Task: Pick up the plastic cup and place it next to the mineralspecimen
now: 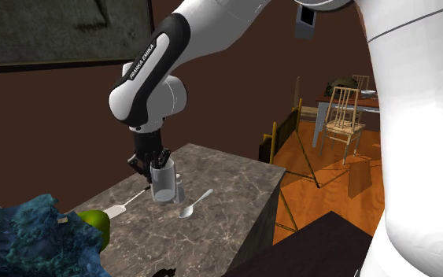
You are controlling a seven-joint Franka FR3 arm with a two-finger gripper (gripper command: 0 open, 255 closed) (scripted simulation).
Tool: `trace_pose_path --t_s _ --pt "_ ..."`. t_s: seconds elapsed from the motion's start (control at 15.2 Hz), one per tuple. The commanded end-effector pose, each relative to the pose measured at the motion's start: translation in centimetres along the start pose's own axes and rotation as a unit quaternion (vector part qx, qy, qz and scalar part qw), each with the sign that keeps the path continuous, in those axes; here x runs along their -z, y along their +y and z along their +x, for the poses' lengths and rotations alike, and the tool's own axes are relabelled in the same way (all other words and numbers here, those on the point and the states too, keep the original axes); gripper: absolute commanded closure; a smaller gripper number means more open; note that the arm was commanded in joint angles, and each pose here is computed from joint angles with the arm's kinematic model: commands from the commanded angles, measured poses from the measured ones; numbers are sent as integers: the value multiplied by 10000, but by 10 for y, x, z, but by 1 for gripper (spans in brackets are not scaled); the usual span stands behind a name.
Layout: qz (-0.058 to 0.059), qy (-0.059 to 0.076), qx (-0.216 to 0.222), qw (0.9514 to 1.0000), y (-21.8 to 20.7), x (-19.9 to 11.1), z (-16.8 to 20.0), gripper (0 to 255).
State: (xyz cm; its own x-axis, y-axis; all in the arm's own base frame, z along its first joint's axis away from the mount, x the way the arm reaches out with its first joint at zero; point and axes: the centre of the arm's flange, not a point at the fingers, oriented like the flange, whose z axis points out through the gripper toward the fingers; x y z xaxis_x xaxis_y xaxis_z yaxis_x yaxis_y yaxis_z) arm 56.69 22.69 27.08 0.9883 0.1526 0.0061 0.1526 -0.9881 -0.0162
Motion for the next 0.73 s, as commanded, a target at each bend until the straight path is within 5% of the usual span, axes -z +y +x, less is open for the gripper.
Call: trace_pose_path --t_s 0.0,0.66 --pt "1 5 0 10000 1 -10 1 255" --pt "1 5 0 10000 1 -55 1 255"
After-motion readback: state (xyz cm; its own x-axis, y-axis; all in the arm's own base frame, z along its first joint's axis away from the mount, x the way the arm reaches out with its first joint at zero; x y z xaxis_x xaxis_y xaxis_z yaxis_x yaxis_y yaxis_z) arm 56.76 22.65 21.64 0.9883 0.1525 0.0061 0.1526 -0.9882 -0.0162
